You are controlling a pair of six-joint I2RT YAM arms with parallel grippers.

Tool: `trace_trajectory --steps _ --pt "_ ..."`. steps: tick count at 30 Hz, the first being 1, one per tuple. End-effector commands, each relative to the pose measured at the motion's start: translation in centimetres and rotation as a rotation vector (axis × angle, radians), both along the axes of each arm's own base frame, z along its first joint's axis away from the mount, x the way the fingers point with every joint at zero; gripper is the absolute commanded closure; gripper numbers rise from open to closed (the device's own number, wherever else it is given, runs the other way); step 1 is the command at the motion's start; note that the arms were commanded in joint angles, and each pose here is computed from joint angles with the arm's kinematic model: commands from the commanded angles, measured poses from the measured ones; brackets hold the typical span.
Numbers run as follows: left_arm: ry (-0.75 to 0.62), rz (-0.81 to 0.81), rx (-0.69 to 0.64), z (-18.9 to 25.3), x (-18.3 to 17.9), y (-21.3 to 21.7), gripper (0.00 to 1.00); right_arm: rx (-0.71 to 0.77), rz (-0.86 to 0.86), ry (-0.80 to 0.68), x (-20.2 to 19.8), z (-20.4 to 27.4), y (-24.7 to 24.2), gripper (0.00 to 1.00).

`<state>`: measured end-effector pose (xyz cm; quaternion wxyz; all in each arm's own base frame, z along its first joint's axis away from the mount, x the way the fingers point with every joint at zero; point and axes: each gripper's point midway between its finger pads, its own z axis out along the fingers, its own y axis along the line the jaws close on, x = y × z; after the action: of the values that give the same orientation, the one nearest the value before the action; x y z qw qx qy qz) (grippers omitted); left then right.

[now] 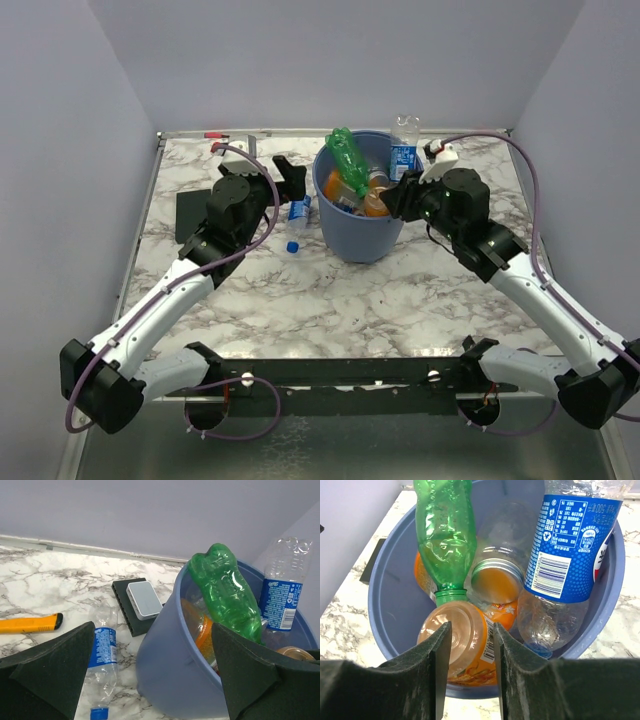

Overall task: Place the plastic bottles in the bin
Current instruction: Pick up the plastic bottle at the center of the board.

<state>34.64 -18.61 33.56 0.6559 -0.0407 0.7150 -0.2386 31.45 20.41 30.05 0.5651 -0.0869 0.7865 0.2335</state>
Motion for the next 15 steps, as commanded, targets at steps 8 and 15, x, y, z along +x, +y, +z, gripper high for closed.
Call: trace_trajectory --steps 8,15 --pt "0.069 0.152 0.083 -1.6 1.3 2.7 0.01 -0.137 0.063 0.137 0.0 -2.2 0.7 0.57" --pt "0.133 0.167 0.084 -4.8 0.2 4.0 0.01 -0.185 0.076 0.231 -0.3 -7.2 0.9 0.62"
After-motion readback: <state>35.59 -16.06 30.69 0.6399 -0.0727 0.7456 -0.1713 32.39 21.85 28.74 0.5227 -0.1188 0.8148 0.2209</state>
